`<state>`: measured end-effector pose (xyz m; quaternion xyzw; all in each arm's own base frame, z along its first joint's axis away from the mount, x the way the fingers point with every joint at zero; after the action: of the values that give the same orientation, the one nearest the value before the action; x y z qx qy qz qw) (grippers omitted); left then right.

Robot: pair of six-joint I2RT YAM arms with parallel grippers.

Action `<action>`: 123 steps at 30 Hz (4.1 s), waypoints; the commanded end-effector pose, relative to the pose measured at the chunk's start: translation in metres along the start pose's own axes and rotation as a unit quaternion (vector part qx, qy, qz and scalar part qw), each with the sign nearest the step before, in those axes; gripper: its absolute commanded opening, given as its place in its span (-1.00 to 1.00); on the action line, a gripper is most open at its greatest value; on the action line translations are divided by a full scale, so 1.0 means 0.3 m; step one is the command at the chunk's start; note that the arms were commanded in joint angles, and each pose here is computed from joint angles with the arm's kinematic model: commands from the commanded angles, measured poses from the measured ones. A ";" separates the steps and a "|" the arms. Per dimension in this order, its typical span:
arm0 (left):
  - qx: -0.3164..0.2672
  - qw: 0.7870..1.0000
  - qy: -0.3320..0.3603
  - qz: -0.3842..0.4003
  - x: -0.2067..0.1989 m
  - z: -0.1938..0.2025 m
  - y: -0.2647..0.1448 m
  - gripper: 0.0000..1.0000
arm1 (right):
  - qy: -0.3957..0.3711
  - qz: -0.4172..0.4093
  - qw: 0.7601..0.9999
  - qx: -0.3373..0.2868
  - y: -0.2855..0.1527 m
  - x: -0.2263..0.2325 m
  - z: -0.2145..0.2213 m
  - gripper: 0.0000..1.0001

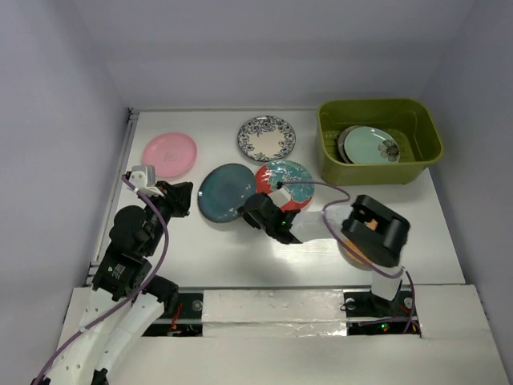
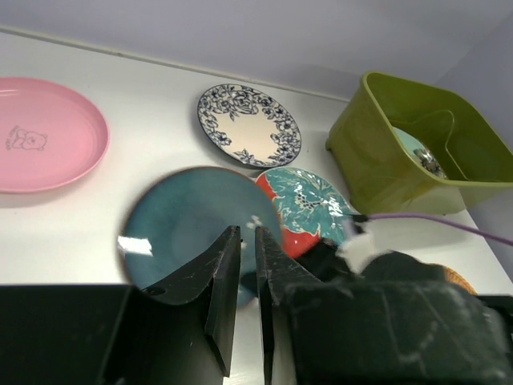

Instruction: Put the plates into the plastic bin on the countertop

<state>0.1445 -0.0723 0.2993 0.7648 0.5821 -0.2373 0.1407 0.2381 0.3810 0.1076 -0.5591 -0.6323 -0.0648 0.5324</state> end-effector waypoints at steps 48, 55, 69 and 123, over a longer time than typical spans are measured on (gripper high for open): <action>-0.040 0.999 -0.019 -0.001 -0.017 -0.049 -0.021 -0.70 | -0.117 0.207 0.953 -0.187 -0.411 -0.533 -1.494 -0.09; -0.037 0.999 -0.018 0.002 -0.017 -0.045 -0.021 -0.70 | -0.122 0.228 0.933 -0.249 -0.526 -0.478 -1.503 0.56; -0.040 0.999 -0.020 0.010 -0.024 -0.051 -0.024 -0.84 | -0.119 -0.027 0.963 -0.239 -0.683 -0.256 -0.991 -1.00; -0.046 0.999 -0.020 0.004 -0.018 -0.054 -0.033 -0.80 | -0.107 -0.110 0.928 -0.340 -0.783 0.051 -0.910 -1.00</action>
<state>0.1401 -0.0670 0.3033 0.7515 0.5939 -0.2362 0.1635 0.1991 0.1757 0.2466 -0.5975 -0.7082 -0.1177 0.3572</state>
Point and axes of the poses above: each gripper's point midway between its finger pads, its own y axis out along the fingers, its own x axis along the line the jaws close on, z = x × y, the point moved 9 cm from there along -y, back along the fingers, and after that the axes turned 8 degrees about -y, right-handed, at the moved point
